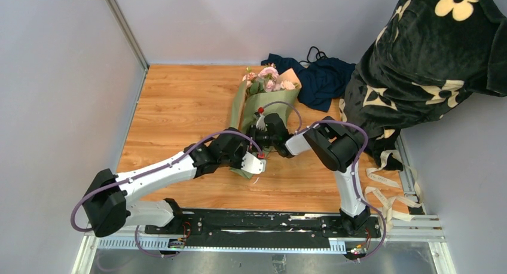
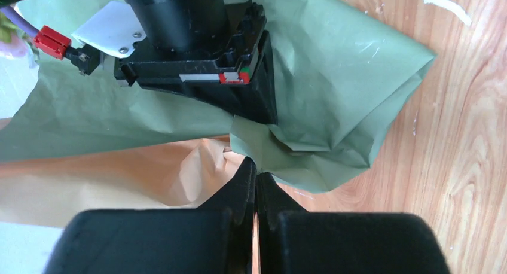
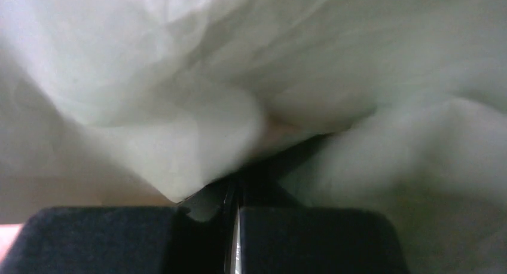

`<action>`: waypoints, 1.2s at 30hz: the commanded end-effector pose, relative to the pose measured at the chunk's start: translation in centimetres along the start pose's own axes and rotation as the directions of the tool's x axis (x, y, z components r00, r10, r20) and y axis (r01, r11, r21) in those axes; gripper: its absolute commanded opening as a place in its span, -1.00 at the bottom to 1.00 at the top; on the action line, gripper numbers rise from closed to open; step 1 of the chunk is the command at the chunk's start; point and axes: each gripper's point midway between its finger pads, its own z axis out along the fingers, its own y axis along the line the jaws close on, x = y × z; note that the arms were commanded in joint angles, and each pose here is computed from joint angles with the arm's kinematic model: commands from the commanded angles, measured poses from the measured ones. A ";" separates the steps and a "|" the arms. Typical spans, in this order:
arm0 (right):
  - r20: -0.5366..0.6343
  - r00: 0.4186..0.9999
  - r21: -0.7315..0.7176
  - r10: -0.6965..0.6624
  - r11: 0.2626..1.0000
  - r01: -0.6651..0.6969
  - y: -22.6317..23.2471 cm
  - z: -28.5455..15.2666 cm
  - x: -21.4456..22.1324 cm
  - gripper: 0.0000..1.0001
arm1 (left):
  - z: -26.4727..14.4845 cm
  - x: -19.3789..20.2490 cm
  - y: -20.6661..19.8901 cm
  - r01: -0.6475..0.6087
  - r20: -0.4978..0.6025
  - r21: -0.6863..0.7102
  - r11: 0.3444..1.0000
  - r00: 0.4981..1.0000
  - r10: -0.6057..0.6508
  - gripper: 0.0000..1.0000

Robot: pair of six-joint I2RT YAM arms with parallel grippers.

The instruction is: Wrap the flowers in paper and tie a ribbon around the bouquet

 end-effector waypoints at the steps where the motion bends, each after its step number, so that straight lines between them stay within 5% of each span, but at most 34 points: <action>1: 0.019 0.987 0.103 0.159 0.982 -0.160 -5.7 0.0 2.6 -1.00 | 0.6 -4.0 2.0 -0.010 0.120 -0.077 0.997 0.993 0.019 -1.00; 12: 0.189 0.976 0.074 0.106 0.990 -0.122 -2.7 -3.7 -0.5 -1.00 | 4.9 -3.0 -5.0 -0.144 0.127 0.137 0.980 0.984 0.127 -1.00; 26: 0.316 0.949 0.329 0.000 0.938 -0.110 -4.3 -13.4 -2.1 -0.81 | 6.8 -1.8 -8.1 -0.157 0.072 0.223 0.962 0.987 0.144 -1.00; 29: 0.332 0.939 0.413 -0.092 0.909 -0.057 -3.8 -16.8 -3.0 -0.61 | 6.9 -1.7 -8.5 -0.160 0.065 0.233 0.959 0.987 0.149 -1.00; 36: 0.290 0.886 0.515 -0.362 0.839 0.174 1.7 -21.5 -7.4 0.24 | 7.3 -1.9 -8.7 -0.172 0.059 0.244 0.954 0.985 0.162 -1.00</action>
